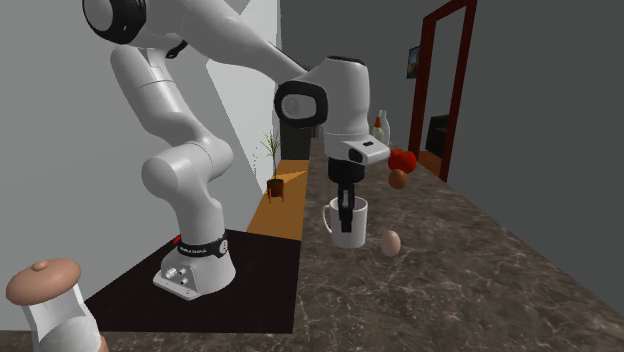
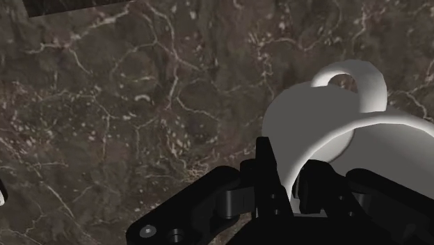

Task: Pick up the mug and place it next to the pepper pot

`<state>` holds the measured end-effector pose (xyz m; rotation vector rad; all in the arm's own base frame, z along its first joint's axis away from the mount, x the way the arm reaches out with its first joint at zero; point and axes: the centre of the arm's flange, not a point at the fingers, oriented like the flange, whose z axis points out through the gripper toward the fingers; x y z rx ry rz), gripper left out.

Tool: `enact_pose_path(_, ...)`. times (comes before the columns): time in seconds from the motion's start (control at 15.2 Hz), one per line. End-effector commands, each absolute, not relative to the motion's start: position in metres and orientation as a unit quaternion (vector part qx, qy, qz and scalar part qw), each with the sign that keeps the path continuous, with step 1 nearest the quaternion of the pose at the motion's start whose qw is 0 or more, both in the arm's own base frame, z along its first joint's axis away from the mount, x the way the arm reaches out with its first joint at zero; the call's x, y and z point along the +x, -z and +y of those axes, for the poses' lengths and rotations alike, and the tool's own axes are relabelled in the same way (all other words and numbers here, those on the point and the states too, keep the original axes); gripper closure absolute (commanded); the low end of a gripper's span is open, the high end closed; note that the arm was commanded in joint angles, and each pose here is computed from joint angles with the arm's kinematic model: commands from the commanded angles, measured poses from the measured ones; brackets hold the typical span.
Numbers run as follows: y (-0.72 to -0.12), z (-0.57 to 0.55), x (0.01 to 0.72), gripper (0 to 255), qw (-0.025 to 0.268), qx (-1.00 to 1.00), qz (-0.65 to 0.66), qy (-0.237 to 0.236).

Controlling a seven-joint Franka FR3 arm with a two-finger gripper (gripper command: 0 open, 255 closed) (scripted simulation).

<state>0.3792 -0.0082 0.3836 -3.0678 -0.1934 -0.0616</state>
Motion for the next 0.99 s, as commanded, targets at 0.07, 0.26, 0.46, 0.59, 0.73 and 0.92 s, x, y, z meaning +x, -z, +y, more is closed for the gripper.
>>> enact_pose_path(0.07,-0.4,-0.009,0.379,255,0.033,-0.997,-0.063,0.02)
enact_pose_path(0.26,-0.415,-0.009,0.379,255,0.033,-0.997,-0.063,0.02)
enact_pose_path(0.46,-0.431,-0.009,0.379,255,0.033,-0.997,-0.063,0.02)
enact_pose_path(0.59,-0.442,-0.009,0.379,255,0.033,-0.997,-0.063,0.02)
enact_pose_path(0.73,-0.452,-0.009,0.379,255,0.033,-0.997,-0.063,0.02)
enact_pose_path(0.92,-0.468,-0.009,0.379,255,0.033,-0.997,-0.063,0.02)
